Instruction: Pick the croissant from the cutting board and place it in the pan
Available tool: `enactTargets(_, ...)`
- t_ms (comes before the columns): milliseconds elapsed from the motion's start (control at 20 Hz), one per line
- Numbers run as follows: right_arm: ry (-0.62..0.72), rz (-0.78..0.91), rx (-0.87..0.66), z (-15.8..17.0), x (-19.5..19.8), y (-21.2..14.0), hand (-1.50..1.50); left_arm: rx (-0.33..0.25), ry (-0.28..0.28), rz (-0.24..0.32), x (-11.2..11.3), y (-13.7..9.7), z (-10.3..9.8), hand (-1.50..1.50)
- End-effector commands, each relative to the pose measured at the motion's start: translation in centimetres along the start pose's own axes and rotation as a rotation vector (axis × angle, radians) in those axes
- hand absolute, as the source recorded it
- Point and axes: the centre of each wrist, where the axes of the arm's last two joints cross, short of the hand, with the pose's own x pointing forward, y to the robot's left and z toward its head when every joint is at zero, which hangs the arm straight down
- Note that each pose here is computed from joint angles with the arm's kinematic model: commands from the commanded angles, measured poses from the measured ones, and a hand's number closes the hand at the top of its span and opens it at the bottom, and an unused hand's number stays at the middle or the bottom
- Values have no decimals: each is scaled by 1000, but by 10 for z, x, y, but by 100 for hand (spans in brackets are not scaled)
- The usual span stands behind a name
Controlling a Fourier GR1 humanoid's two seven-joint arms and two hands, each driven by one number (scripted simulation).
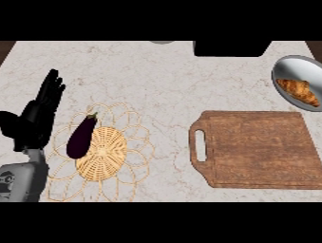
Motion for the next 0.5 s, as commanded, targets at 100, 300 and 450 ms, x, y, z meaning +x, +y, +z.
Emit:
enactTargets(100, -15, -26, 19, 29, 1, -40, -150, 25, 5, 10, -9, 21, 9, 0)
enactTargets(300, -6, 0, 58, 39, -7, -33, -150, 8, 7, 6, 15, 6, 5, 0)
enactTargets(450, 7, 65, 65, 27, 8, -32, -150, 28, 21, 9, 3, -21, -9, 0)
